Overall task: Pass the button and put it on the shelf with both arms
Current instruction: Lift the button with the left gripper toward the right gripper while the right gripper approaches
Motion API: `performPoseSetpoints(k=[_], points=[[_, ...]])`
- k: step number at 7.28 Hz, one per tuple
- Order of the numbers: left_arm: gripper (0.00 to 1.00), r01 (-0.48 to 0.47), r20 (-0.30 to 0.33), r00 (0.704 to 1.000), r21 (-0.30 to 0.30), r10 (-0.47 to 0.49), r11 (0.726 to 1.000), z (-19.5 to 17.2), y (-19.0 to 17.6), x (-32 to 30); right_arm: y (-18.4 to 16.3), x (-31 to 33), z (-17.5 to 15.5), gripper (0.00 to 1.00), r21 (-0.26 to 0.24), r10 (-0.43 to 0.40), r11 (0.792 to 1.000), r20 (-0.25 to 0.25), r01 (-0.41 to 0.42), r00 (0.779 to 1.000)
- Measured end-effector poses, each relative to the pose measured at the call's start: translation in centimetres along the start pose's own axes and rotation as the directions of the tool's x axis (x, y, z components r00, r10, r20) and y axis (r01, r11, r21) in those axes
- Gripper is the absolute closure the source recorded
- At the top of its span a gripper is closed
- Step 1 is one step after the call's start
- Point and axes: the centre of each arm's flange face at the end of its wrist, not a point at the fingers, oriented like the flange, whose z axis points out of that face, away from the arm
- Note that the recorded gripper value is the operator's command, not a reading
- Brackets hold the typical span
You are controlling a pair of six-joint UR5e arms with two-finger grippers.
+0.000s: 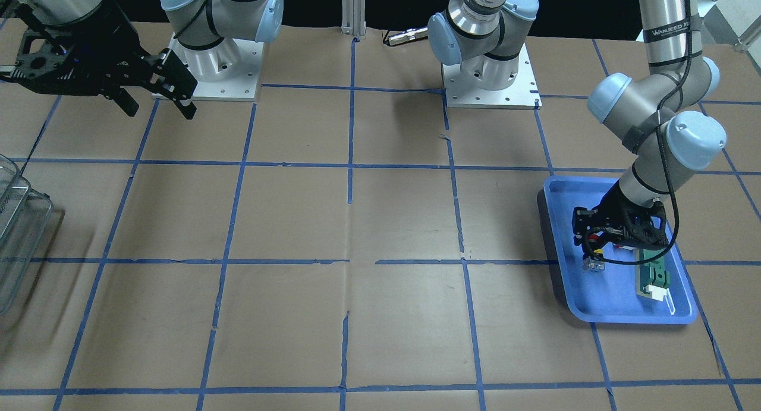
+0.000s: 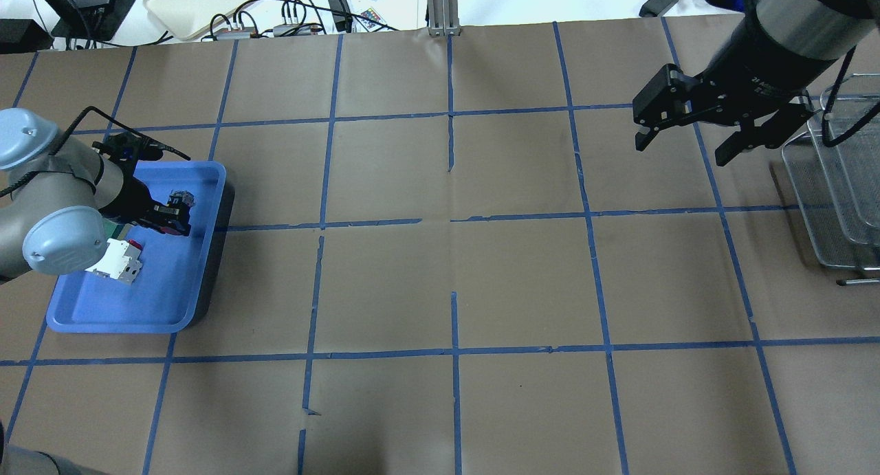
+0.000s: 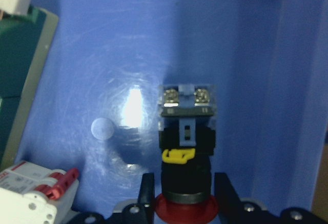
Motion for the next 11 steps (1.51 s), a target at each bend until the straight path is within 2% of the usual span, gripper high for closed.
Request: performPoseSetpoints(k=[1,2,3,4,6,7,8,9,11], points=[[0.95,-0.136,-0.009,0.991,0.021,0.136,0.991,-1.7,-0.4,1.1,-0.1,0.0,0.2,0.00,-0.009,0.047,0.999,0.045,-0.047,0.998],[0.96,-0.274,-0.019,0.961,0.038,0.274,0.961,-3.2,-1.0,2.8,-0.2,-0.4,0.4,0.00,-0.026,0.114,0.993,0.105,-0.112,0.988],[1.00,-0.396,-0.033,0.916,0.068,0.399,0.916,-4.6,-2.1,5.3,-0.2,-1.0,0.5,0.00,-0.051,0.180,0.983,0.171,-0.174,0.969],[1.00,-0.500,-0.047,0.861,0.108,0.507,0.859,-5.8,-3.7,9.0,-0.2,-1.7,0.6,0.00,-0.092,0.260,0.965,0.241,-0.244,0.935],[1.00,-0.644,-0.068,0.742,0.202,0.666,0.738,-8.1,-6.5,18.1,-0.2,-2.0,1.5,0.00,-0.196,0.419,0.907,0.318,-0.373,0.851],[1.00,-0.678,-0.081,0.691,0.271,0.718,0.683,-9.5,-7.3,22.0,-0.5,-1.5,1.8,0.00,-0.247,0.492,0.869,0.347,-0.428,0.798],[1.00,-0.701,-0.081,0.643,0.338,0.762,0.628,-11.3,-8.0,25.4,-0.8,-0.9,1.9,0.00,-0.304,0.575,0.817,0.369,-0.490,0.730],[1.00,-0.731,-0.066,0.590,0.382,0.805,0.566,-13.0,-8.4,28.7,-1.0,-0.7,1.9,0.00,-0.339,0.626,0.779,0.376,-0.527,0.684],[1.00,-0.812,-0.006,0.438,0.426,0.899,0.398,-15.9,-8.3,36.3,-1.2,-0.6,1.7,0.00,-0.378,0.688,0.725,0.373,-0.575,0.622]])
